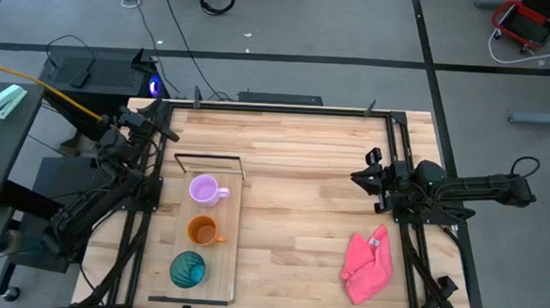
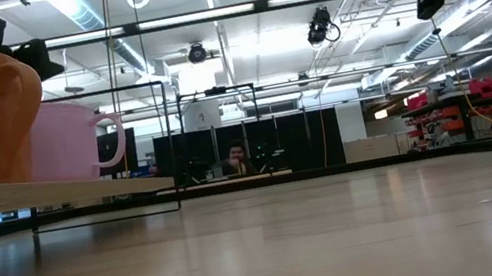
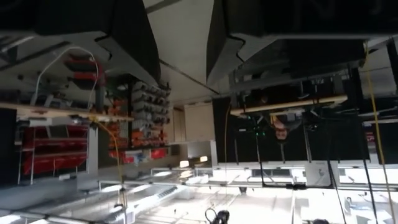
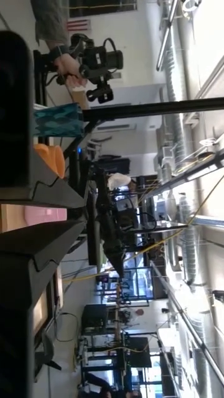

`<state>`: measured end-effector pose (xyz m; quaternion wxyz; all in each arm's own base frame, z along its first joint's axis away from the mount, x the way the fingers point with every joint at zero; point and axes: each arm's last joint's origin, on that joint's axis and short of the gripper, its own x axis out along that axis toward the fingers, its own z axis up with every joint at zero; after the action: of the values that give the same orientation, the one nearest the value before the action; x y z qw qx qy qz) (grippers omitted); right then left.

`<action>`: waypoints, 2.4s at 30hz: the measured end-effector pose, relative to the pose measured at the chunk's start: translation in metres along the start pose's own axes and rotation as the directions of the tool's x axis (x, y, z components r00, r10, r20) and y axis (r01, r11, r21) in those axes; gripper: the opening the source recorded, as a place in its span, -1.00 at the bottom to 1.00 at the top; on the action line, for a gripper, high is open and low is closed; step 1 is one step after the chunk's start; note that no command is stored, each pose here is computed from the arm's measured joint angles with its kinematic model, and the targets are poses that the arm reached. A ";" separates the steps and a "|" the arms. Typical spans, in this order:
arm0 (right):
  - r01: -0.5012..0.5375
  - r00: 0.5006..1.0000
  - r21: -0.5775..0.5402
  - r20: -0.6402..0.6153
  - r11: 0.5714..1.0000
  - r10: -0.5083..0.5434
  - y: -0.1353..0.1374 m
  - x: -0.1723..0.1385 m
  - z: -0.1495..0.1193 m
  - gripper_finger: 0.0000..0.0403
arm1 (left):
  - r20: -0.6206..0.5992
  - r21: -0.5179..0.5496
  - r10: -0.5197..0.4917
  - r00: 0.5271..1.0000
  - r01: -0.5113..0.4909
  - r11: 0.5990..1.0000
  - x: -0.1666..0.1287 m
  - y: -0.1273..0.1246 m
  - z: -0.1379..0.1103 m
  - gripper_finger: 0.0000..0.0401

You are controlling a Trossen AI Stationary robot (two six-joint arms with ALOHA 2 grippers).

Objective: Stack small to large cups/mugs on shelf
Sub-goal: Return to Home Position

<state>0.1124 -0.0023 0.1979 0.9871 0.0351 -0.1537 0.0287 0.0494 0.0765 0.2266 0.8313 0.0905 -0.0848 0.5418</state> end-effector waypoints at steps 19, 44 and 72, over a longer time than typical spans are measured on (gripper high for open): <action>0.030 0.996 -0.016 -0.089 0.999 -0.031 -0.002 0.000 -0.009 -0.75 | -0.176 0.066 0.142 0.974 -0.132 0.989 -0.001 0.004 -0.017 -0.30; 0.045 0.982 -0.026 -0.180 0.999 -0.049 -0.003 -0.002 -0.018 -0.75 | -0.198 0.053 0.141 0.970 -0.133 0.990 0.001 0.004 -0.019 -0.30; 0.045 0.983 -0.026 -0.179 0.999 -0.049 -0.003 -0.001 -0.017 -0.75 | -0.199 0.054 0.141 0.970 -0.132 0.990 0.001 0.004 -0.019 -0.30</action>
<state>0.1165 -0.0035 0.1807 0.9976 0.0252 -0.0635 0.0066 0.0472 0.0834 0.2085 0.7944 0.0455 0.0048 0.6056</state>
